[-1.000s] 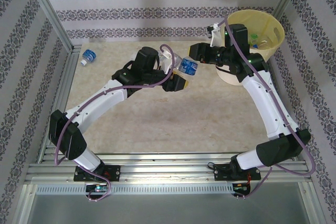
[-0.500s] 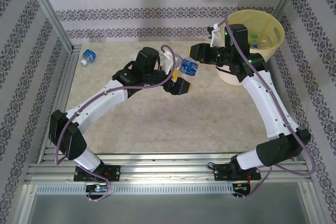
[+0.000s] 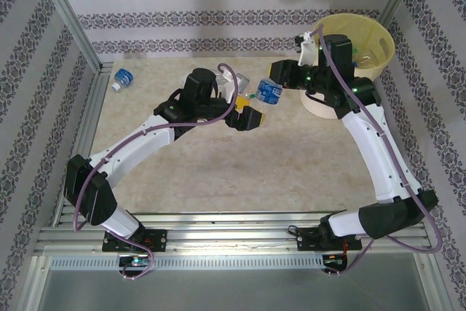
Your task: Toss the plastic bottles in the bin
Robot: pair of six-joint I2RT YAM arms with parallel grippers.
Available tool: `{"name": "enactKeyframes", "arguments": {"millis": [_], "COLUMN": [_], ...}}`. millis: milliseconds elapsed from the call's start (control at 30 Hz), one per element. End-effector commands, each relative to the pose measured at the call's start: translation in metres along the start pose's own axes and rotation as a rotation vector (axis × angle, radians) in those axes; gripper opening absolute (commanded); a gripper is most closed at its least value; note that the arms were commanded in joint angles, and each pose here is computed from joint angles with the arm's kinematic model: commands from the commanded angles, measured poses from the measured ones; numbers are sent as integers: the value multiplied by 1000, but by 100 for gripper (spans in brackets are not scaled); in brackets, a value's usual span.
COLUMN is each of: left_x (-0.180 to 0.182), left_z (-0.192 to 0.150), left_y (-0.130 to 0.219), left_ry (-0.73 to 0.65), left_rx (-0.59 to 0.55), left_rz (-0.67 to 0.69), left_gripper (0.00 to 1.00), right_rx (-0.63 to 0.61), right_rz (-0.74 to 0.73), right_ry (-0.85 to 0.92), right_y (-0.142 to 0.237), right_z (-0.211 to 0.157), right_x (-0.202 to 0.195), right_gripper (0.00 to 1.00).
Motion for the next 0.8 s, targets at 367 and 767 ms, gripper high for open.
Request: {"name": "enactKeyframes", "arguments": {"millis": [367, 767], "left_x": [9, 17], "left_z": [12, 9], "left_y": [30, 35], "left_ry": [22, 47], "left_rx": [-143, -156], "left_rz": [66, 105], "left_gripper": [100, 100], "right_rx": [-375, -669], "right_rz": [-145, -243], "right_ry": [181, 379], "right_y": [82, 139], "right_z": [44, 79], "right_x": [18, 41], "right_gripper": [0, 0]}}
Point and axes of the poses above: each hand's point on the last joint's axis, 136 mm out from that joint toward the fingers, its own y axis back along the fingers, its own x axis along the line the jaws close on, z = x × y, the point moved 8 cm from there along y, back along the fingers, and after that the axes turned 12 degrees about -y, right-handed, at the moved point
